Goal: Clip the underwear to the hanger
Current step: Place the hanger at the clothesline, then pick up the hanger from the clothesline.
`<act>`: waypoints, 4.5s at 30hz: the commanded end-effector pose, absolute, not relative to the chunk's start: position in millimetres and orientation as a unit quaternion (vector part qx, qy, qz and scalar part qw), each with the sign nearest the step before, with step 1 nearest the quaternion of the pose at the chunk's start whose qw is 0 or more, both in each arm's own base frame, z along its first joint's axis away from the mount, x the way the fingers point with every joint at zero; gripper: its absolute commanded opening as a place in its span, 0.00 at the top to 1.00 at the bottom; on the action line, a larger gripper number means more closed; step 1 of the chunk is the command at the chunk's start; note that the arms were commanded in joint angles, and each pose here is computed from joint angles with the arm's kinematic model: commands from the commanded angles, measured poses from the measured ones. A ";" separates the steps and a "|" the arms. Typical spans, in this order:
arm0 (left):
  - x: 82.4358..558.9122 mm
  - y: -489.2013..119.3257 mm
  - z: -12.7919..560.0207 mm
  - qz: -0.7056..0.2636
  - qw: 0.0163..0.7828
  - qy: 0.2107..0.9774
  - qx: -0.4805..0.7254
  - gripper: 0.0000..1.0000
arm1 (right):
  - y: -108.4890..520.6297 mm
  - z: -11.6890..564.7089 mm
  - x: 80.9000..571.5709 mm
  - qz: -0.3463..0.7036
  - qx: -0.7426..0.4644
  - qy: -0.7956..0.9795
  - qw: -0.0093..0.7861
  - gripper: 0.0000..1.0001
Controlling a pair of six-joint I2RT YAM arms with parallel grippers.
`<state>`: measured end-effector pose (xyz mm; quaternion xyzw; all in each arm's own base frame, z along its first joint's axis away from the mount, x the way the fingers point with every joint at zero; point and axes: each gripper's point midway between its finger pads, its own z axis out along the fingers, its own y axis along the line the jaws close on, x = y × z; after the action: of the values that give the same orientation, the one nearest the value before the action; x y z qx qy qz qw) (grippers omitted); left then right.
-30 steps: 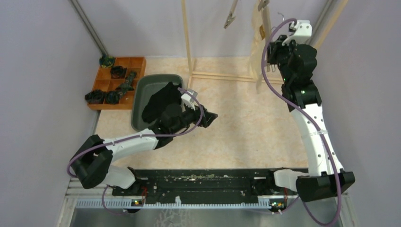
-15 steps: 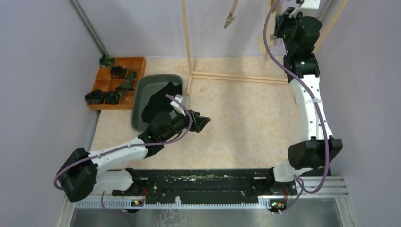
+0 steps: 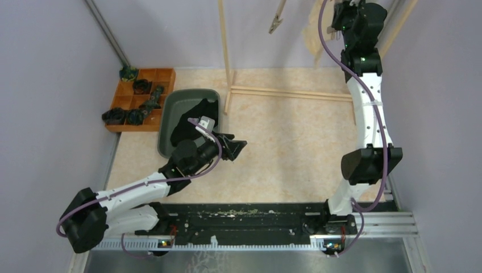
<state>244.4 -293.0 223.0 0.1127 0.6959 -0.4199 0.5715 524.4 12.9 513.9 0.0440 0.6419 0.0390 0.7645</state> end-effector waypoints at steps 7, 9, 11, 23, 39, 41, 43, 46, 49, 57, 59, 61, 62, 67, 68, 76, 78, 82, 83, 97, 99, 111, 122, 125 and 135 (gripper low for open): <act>249.8 -289.6 241.6 -0.403 0.603 0.678 0.121 0.25 | 10.8 534.3 523.6 0.049 0.048 0.614 0.786 1.00; 250.8 -289.0 245.2 -0.401 0.607 0.675 0.121 0.25 | 11.0 530.7 526.6 0.049 0.048 0.616 0.785 1.00; 251.8 -288.8 246.3 -0.399 0.610 0.675 0.121 0.25 | 9.7 528.6 529.5 0.048 0.049 0.617 0.784 1.00; 260.6 -286.8 256.4 -0.382 0.625 0.671 0.116 0.25 | 0.2 526.0 558.2 0.053 0.055 0.621 0.780 1.00; 264.0 -289.0 263.0 -0.379 0.630 0.668 0.117 0.25 | -0.6 535.7 529.3 0.057 0.060 0.605 0.792 0.50; 263.5 -288.9 263.9 -0.380 0.630 0.667 0.117 0.25 | 0.1 540.7 518.1 0.059 0.059 0.597 0.798 0.46; 263.5 -288.2 264.5 -0.380 0.631 0.667 0.116 0.25 | 0.4 551.1 501.1 0.061 0.059 0.586 0.806 0.40; 263.3 -287.7 265.2 -0.379 0.631 0.667 0.116 0.25 | 0.7 564.8 477.2 0.062 0.058 0.575 0.814 0.33; 264.7 -288.7 267.1 -0.378 0.629 0.669 0.113 0.24 | 0.9 570.2 457.6 0.065 0.061 0.570 0.817 0.25; 274.0 -297.1 281.3 -0.376 0.619 0.682 0.104 0.16 | -1.4 559.9 400.1 0.087 0.095 0.564 0.816 0.10; 277.6 -298.7 285.7 -0.369 0.616 0.688 0.103 0.15 | 2.0 548.8 386.9 0.100 0.096 0.566 0.813 0.10; 280.0 -298.9 287.0 -0.363 0.612 0.695 0.100 0.12 | 10.0 534.6 377.9 0.120 0.091 0.574 0.805 0.09; 281.5 -298.4 289.6 -0.361 0.613 0.696 0.097 0.10 | 14.9 532.8 371.0 0.129 0.087 0.575 0.803 0.09; 291.2 -294.8 304.9 -0.353 0.619 0.696 0.086 0.07 | 63.1 518.3 361.4 0.155 0.050 0.601 0.783 0.09; 293.4 -294.2 307.5 -0.351 0.621 0.696 0.085 0.07 | 74.2 517.6 361.7 0.162 0.044 0.604 0.779 0.09; 311.6 -281.3 329.4 -0.344 0.632 0.691 0.068 0.06 | 126.5 524.8 394.1 0.187 0.051 0.628 0.754 0.08; 315.2 -276.9 326.7 -0.345 0.629 0.694 0.066 0.06 | 133.1 525.5 409.0 0.190 0.065 0.636 0.745 0.08; 325.6 -263.3 314.1 -0.346 0.615 0.706 0.058 0.05 | 152.8 529.2 429.6 0.221 0.084 0.642 0.729 0.08; 329.3 -258.8 311.4 -0.342 0.614 0.710 0.054 0.05 | 157.4 531.5 432.6 0.228 0.089 0.641 0.728 0.09; 359.3 -210.9 285.4 -0.321 0.592 0.739 0.013 0.05 | 216.3 522.0 477.3 0.248 0.098 0.665 0.698 0.15; 358.0 -208.9 282.1 -0.323 0.589 0.741 0.011 0.05 | 215.4 521.4 476.3 0.243 0.104 0.666 0.698 0.17; 356.1 -203.1 275.8 -0.330 0.588 0.738 0.008 0.05 | 201.6 533.3 465.8 0.203 0.114 0.653 0.721 0.21; 357.4 -201.1 271.7 -0.331 0.587 0.739 0.006 0.05 | 194.3 547.4 458.7 0.197 0.117 0.638 0.735 0.23; 357.5 -201.7 269.8 -0.333 0.585 0.740 0.007 0.05 | 193.6 550.1 457.2 0.198 0.117 0.635 0.737 0.25; 360.6 -202.3 266.6 -0.336 0.583 0.740 0.005 0.05 | 191.0 555.5 457.1 0.194 0.118 0.627 0.745 0.29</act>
<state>358.8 -202.4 260.3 0.0039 0.7513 -0.3265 0.5736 483.4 203.1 500.3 0.1082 0.6793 0.1734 0.7048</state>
